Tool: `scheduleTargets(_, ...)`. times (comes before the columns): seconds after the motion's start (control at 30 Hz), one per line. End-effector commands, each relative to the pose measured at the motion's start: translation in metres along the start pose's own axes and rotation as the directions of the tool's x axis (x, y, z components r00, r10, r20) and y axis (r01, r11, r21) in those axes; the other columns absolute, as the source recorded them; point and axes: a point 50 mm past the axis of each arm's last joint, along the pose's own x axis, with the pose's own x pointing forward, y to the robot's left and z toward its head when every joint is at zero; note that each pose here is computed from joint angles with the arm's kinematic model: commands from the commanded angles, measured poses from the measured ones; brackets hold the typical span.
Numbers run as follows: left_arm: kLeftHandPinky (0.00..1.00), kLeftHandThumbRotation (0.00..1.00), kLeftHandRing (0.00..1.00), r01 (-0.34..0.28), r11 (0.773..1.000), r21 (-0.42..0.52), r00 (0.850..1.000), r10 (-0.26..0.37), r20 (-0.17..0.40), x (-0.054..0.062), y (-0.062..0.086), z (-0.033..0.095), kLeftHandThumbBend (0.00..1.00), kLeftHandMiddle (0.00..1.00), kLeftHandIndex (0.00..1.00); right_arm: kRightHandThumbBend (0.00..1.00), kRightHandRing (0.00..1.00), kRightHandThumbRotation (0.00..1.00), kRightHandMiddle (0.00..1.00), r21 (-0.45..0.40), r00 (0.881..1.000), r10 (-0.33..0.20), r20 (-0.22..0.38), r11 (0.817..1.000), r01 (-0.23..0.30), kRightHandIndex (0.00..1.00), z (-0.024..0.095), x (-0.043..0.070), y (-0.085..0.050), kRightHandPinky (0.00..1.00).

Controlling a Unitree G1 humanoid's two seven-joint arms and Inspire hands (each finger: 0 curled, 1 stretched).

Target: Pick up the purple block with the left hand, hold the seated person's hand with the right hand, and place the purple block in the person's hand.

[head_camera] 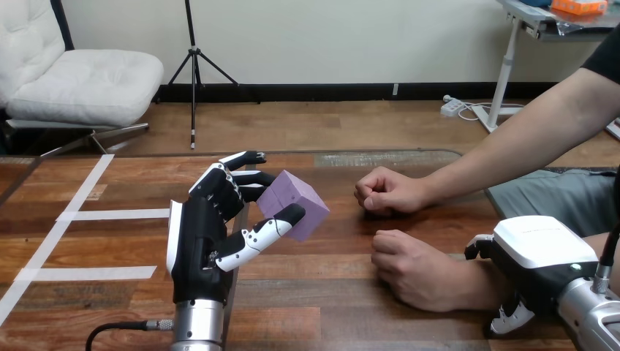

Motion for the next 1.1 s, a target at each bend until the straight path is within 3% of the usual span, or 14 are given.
scheduleTargets(0.0,0.53,0.00,0.48,0.003,0.998,-0.057,0.996,0.002,0.084,0.010,-0.015,0.012,0.73,0.51,0.63,0.85,0.77,0.06,0.79,-0.041,0.999,-0.032,-0.029,0.999,0.031,0.77,-0.011,0.005,-0.011,0.76)
scheduleTargets(1.07,0.52,0.00,0.48,0.015,0.997,-0.071,0.995,-0.008,0.097,0.006,-0.013,0.014,0.73,0.51,0.63,0.82,0.79,0.06,0.80,-0.042,0.997,-0.010,-0.075,0.999,0.007,0.79,-0.018,0.016,-0.003,0.78)
